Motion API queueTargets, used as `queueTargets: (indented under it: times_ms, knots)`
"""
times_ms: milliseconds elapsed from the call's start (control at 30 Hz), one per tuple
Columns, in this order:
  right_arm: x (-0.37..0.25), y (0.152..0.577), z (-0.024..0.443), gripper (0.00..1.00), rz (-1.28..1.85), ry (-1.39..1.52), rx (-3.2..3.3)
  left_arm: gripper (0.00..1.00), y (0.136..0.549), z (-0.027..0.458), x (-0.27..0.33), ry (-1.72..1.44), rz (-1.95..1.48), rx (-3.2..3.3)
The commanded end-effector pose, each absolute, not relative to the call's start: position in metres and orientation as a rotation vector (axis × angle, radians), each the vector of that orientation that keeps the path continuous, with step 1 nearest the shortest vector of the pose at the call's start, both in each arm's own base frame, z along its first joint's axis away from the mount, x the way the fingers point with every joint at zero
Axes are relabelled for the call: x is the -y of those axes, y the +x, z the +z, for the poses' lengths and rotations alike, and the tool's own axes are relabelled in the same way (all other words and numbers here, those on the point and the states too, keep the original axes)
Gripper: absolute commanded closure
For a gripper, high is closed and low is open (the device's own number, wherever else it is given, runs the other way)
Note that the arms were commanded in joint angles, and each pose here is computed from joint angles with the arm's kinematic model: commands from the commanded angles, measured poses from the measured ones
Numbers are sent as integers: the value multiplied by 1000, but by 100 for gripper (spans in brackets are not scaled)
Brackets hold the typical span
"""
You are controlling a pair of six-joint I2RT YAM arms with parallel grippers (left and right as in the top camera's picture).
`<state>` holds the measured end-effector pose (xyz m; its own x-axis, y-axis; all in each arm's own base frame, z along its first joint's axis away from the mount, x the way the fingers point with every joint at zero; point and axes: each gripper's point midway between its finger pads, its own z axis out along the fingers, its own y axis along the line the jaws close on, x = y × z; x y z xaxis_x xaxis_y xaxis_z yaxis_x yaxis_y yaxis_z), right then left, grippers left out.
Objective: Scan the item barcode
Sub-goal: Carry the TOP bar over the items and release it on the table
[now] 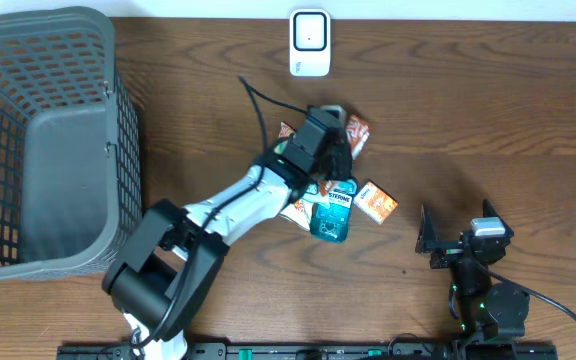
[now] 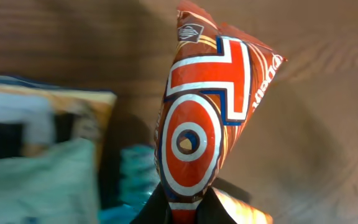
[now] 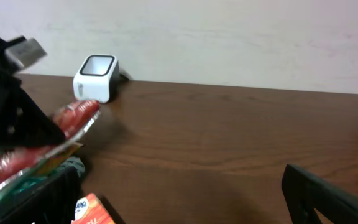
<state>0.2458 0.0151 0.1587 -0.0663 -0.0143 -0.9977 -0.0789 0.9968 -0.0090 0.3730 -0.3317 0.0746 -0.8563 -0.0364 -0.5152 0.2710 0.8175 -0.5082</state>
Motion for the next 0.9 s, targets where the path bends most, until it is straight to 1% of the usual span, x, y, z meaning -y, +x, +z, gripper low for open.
queueTargets:
  times_ms: [0, 33, 67, 133, 200, 233, 300, 400, 500, 600, 700, 767, 867]
  knots:
    - [-15, 246, 157, 1, 43, -84, -1641, 86, 370, 84, 341, 174, -839, -2464]
    - [-15, 246, 157, 1, 43, -84, -1641, 76, 370, 84, 341, 174, -840, -2463]
    - [-15, 246, 157, 1, 43, -85, -1641, 70, 370, 84, 341, 174, -840, -2462]
    - [-15, 246, 157, 1, 43, -84, -1641, 49, 372, 87, 341, 172, -842, -2455]
    - [-15, 246, 157, 1, 43, -85, -1641, 24, 373, 95, 342, 195, -844, -2432]
    - [-15, 246, 157, 1, 43, -85, -1641, 15, 374, 102, 343, 220, -842, -2411]
    - [-15, 246, 157, 1, 43, -85, -1641, 7, 377, 124, 343, 292, -824, -2344]
    - [-15, 246, 157, 1, 43, -84, -1641, 4, 384, 163, 330, 322, -731, -2240]
    - [-15, 246, 157, 1, 43, -84, -1641, 4, 393, 219, 303, 297, -568, -2099]
    - [-15, 246, 157, 1, 43, -84, -1641, 3, 399, 290, 261, 238, -354, -1907]
    - [-15, 246, 157, 1, 43, -84, -1641, 3, 394, 354, 225, 198, -188, -1740]
    - [-15, 246, 157, 1, 43, -84, -1641, 3, 383, 399, 203, 197, -95, -1614]
    - [-15, 246, 157, 1, 43, -84, -1641, 3, 368, 432, 187, 246, 6, -1519]
